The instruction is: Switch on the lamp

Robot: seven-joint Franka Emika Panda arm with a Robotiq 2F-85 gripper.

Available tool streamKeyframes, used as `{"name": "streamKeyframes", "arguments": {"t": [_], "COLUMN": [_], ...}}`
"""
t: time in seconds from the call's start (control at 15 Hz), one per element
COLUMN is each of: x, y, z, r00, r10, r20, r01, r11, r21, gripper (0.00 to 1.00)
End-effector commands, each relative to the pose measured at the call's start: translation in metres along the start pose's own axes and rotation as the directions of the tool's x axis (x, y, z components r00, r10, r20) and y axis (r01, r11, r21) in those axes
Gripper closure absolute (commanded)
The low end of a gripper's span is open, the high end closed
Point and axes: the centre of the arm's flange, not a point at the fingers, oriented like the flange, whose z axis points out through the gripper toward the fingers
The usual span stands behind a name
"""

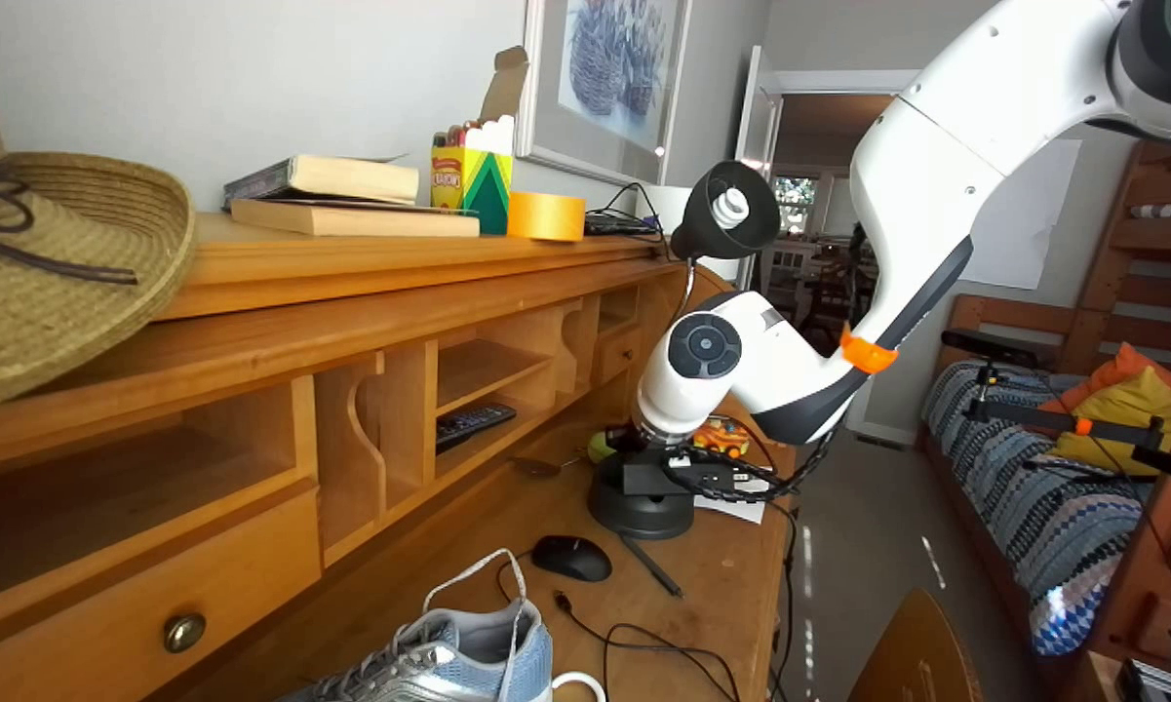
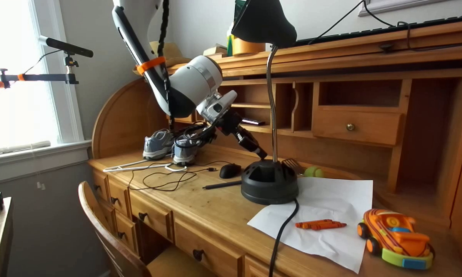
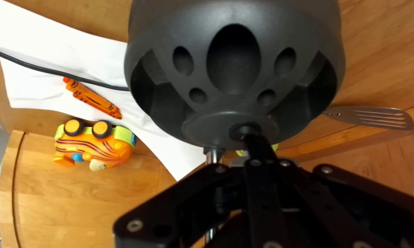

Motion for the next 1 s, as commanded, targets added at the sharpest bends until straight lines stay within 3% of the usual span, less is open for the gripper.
{"name": "streamKeyframes", "arguments": {"t": [0.0,0.4,0.93], "x": [-0.010,-0.012,0.000], "y": [0.004,0.002,0.010], "z": [-0.003,-0.005,-0.033], "r00": [0.999,0.994,0.999], "r10": [-0.034,-0.072,-0.042], "r20": [0.040,0.085,0.035], "r01": [0.035,0.076,0.042], "r11": [0.999,0.996,0.999], "r21": [-0.027,-0.047,0.005], "gripper": [1.00,1.00,1.00]}}
